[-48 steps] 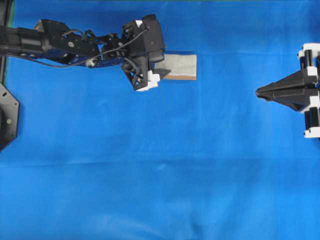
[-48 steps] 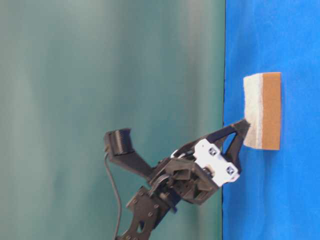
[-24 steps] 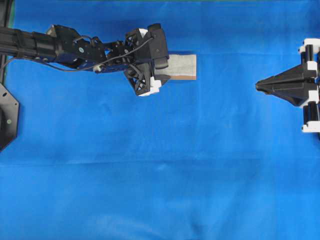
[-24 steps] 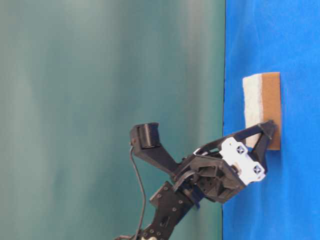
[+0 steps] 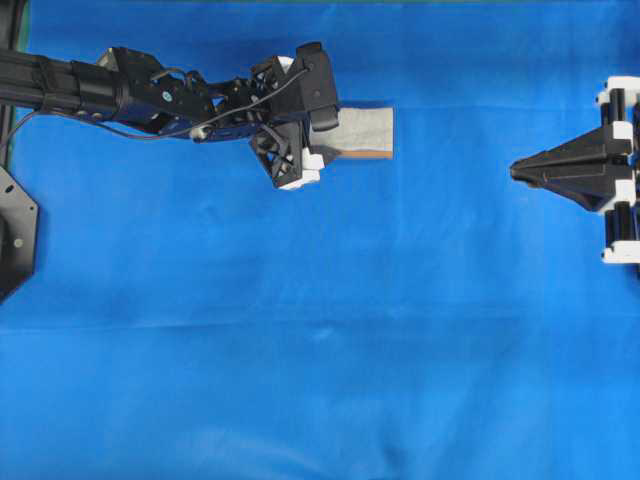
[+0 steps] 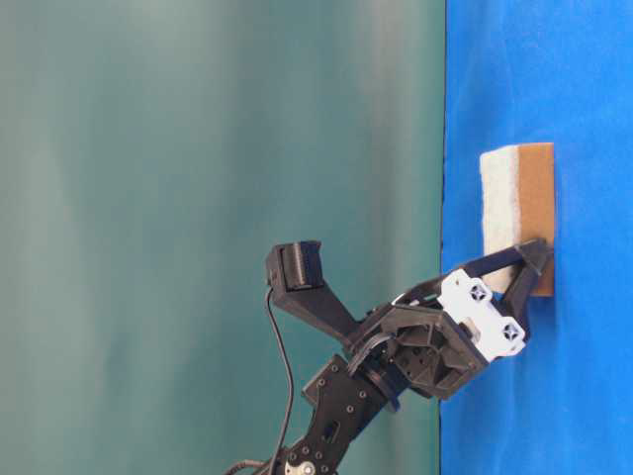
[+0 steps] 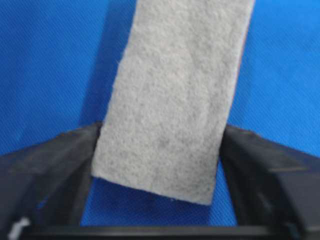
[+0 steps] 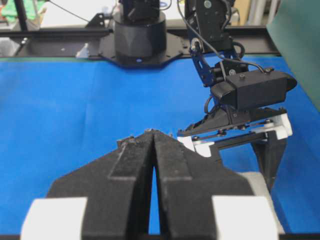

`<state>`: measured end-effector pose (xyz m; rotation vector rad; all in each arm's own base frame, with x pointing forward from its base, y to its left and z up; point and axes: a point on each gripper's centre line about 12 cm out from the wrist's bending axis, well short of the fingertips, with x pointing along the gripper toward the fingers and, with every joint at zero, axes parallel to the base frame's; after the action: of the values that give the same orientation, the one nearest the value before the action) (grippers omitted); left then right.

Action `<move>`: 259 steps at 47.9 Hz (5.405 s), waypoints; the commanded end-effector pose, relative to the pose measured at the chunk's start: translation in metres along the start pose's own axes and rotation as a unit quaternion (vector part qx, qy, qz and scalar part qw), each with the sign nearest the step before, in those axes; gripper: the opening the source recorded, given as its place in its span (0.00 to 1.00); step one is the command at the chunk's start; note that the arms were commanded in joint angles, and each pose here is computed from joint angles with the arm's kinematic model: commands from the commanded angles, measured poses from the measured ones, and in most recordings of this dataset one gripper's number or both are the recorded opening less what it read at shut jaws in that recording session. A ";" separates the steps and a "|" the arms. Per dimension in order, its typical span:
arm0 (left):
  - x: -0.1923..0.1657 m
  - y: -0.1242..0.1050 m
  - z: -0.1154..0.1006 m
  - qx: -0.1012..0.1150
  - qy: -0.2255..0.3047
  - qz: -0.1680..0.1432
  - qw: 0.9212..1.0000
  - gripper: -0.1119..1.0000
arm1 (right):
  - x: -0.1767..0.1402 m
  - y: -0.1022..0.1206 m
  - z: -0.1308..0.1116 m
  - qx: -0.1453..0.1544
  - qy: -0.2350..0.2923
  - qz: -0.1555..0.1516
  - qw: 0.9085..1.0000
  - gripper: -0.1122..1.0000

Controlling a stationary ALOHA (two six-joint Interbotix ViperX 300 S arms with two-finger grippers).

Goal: Hand over the sponge with the left arm and wipe it with the right arm.
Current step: 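Lift the sponge with the left gripper and hold it toward the right, then move the right gripper to the sponge's free end and grasp it, then open the left gripper and pull it back, leaving sponge in right, then rub the sponge back and forth on the table with the right gripper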

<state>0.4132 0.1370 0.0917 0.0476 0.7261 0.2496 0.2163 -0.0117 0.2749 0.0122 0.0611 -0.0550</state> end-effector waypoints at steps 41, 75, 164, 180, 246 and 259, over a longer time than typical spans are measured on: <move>-0.124 -0.066 0.111 -0.020 -0.070 -0.080 0.994 0.52 | 0.002 0.000 0.009 0.002 -0.007 -0.001 1.000 0.10; -0.129 -0.087 0.109 -0.055 -0.063 -0.104 0.991 0.52 | 0.033 0.014 0.020 0.024 0.016 0.026 0.999 0.10; -0.129 -0.087 0.109 -0.052 -0.063 -0.104 0.991 0.50 | 0.146 -0.001 -0.045 0.031 0.203 -0.010 0.979 0.76; -0.129 -0.087 0.111 -0.052 -0.066 -0.104 0.991 0.48 | 0.144 -0.001 -0.048 0.026 0.221 -0.009 0.975 0.53; -0.195 -0.077 0.051 -0.056 -0.121 -0.108 0.985 0.90 | 0.121 -0.003 -0.066 0.037 0.266 -0.016 0.963 0.43; -0.195 -0.077 0.051 -0.054 -0.131 -0.108 0.984 0.90 | 0.158 -0.008 -0.108 0.039 0.279 -0.024 0.959 0.43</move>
<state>0.3214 0.0182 0.2393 -0.1026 0.4834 0.0769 0.3535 -0.0263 0.1553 0.1049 0.6637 -0.1011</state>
